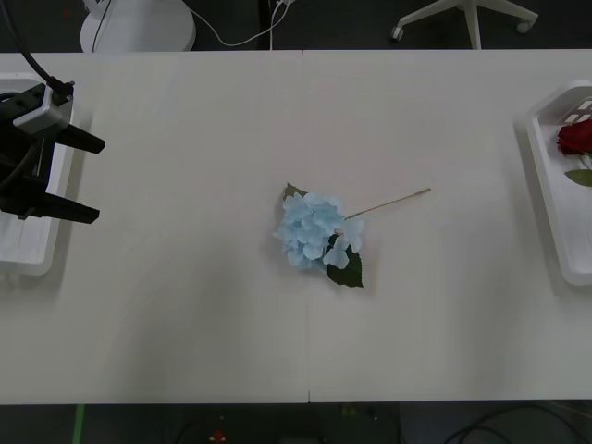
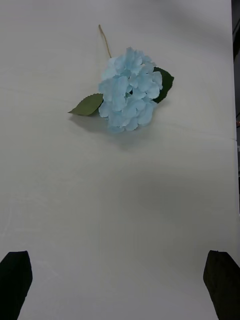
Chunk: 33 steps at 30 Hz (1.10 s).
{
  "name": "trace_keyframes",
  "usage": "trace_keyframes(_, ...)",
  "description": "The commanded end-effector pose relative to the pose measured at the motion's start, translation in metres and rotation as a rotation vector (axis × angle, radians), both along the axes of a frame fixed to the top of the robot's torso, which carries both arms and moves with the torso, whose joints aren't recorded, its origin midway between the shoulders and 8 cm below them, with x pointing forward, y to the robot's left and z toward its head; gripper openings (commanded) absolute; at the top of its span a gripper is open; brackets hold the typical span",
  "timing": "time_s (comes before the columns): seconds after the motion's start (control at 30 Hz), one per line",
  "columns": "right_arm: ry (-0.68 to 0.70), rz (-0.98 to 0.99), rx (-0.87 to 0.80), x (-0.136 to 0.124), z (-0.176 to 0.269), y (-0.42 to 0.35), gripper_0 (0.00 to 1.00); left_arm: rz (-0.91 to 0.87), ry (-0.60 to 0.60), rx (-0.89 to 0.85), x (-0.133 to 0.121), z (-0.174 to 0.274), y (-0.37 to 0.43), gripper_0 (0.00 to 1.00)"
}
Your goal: Put the red flowers into the right box and the blue flowers into the left box
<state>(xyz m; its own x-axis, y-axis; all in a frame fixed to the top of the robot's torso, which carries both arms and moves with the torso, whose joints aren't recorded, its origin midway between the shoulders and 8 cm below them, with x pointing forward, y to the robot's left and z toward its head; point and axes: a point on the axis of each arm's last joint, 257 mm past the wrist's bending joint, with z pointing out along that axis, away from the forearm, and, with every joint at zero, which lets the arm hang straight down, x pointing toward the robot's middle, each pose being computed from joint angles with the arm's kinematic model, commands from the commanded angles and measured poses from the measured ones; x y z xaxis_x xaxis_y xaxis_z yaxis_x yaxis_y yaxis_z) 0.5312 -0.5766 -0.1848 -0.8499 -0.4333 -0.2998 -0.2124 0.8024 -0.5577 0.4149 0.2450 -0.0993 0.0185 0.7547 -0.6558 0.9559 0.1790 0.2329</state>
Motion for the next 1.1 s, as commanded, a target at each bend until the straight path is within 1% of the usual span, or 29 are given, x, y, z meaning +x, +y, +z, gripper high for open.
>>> trace_keyframes(0.03,-0.06,0.234,-0.036,0.035,0.065,0.057,0.91,-0.005,-0.026,-0.005,0.002,0.013,-0.008,1.0)
trace_keyframes(0.17,-0.038,0.467,-0.089,0.044,0.077,0.106,0.91,-0.005,-0.026,-0.005,0.002,0.013,-0.008,1.0)
trace_keyframes(0.3,0.035,0.775,-0.225,0.045,0.076,0.154,0.91,-0.005,-0.026,-0.005,0.002,0.013,-0.008,1.0)
trace_keyframes(0.4,0.092,0.964,-0.33,0.042,0.067,0.187,0.91,-0.005,-0.026,-0.005,0.002,0.013,-0.008,1.0)
trace_keyframes(0.63,0.165,1.196,-0.397,0.028,0.041,0.271,0.91,-0.005,-0.026,-0.005,0.002,0.013,-0.008,1.0)
trace_keyframes(0.9,0.228,1.389,-0.341,0.007,0.004,0.36,0.91,-0.005,-0.026,-0.005,0.002,0.013,-0.008,1.0)
trace_keyframes(1.1,0.256,1.481,-0.348,-0.003,-0.019,0.409,0.91,-0.005,-0.026,-0.005,0.002,0.013,-0.008,1.0)
